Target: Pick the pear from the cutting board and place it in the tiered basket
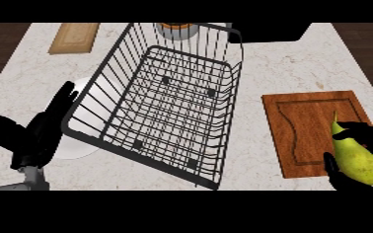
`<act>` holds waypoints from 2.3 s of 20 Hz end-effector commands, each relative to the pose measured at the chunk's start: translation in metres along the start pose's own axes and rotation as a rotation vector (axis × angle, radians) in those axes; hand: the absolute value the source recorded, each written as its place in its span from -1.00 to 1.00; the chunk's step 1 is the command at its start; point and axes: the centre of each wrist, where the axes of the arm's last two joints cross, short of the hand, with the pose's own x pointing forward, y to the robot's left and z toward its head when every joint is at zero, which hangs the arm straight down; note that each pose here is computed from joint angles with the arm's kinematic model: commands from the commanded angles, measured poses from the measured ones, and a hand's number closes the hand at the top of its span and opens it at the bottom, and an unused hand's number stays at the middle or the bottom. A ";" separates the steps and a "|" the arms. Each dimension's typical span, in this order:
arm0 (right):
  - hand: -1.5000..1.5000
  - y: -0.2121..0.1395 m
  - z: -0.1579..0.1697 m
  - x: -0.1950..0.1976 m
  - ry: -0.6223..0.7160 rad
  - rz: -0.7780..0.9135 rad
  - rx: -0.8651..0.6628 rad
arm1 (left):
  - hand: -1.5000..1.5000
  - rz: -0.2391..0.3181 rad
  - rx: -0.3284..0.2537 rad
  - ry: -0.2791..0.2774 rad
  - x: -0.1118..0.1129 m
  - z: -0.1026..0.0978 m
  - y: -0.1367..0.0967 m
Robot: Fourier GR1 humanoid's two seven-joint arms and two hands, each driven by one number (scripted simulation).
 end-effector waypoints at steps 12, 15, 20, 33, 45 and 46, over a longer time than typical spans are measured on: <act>1.00 -0.082 0.018 0.132 -0.167 -0.208 -0.015 | 0.00 -0.019 -0.035 -0.033 0.017 -0.010 -0.018; 1.00 -0.076 0.007 0.153 -0.159 -0.208 -0.014 | 0.00 -0.002 -0.062 -0.012 0.006 -0.006 -0.012; 1.00 -0.061 -0.025 0.203 -0.121 -0.239 0.015 | 0.00 -0.005 -0.058 -0.012 0.019 -0.017 -0.012; 1.00 0.009 -0.082 0.291 -0.040 -0.188 0.097 | 0.00 -0.005 -0.046 -0.011 0.016 -0.014 -0.018; 1.00 0.058 -0.094 0.291 -0.017 -0.140 0.050 | 0.00 -0.014 -0.074 -0.006 0.005 -0.006 -0.001; 1.00 0.078 -0.097 0.289 -0.030 -0.124 0.051 | 0.00 -0.014 -0.047 -0.011 0.021 -0.019 -0.018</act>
